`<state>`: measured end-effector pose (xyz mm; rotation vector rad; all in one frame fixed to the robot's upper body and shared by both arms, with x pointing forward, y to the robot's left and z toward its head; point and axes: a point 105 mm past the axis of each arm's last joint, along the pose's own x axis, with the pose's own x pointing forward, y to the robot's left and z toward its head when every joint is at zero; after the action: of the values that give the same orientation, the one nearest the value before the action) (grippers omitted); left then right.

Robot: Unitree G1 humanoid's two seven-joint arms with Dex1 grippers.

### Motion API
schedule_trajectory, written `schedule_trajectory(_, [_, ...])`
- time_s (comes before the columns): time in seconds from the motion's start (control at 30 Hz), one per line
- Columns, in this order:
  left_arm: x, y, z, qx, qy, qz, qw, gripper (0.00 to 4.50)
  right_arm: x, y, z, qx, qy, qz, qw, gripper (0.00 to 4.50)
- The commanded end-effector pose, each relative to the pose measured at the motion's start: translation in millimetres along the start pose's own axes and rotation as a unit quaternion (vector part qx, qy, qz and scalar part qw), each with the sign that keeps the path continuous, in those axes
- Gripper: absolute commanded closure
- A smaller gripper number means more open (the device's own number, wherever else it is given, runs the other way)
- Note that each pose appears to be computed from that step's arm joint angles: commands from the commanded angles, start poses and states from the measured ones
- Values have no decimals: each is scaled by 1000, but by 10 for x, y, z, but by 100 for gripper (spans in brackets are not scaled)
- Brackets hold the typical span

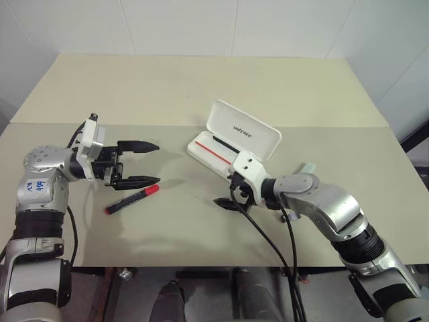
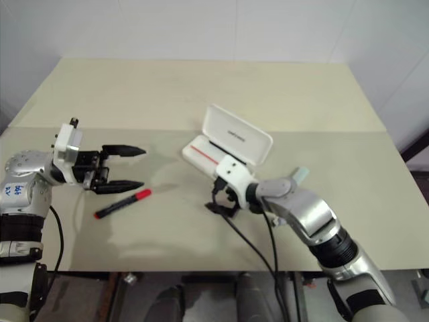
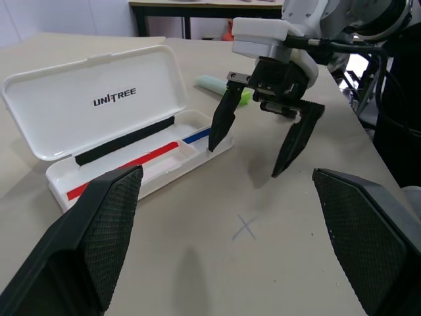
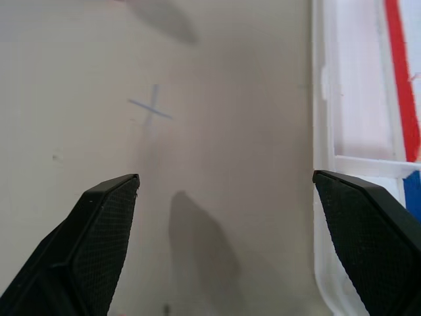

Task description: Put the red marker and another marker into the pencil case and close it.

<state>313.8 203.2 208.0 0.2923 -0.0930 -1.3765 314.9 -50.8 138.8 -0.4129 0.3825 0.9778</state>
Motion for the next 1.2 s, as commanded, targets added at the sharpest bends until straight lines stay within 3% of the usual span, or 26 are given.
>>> schedule_trajectory(0.03, [-31,1,141,31,-2,0,1000,7,-166,-98,152,-23,-26,-17,999,0])
schedule_trajectory(0.47, [-18,23,138,33,-1,3,999,7,-232,-191,168,-39,-36,-23,998,0])
schedule_trajectory(0.83, [-19,12,132,35,-2,6,999,7,-333,-55,238,-47,-61,16,997,0])
schedule_trajectory(1.2, [-26,-8,125,36,1,10,999,7,-135,-313,-24,-32,-14,-40,999,0])
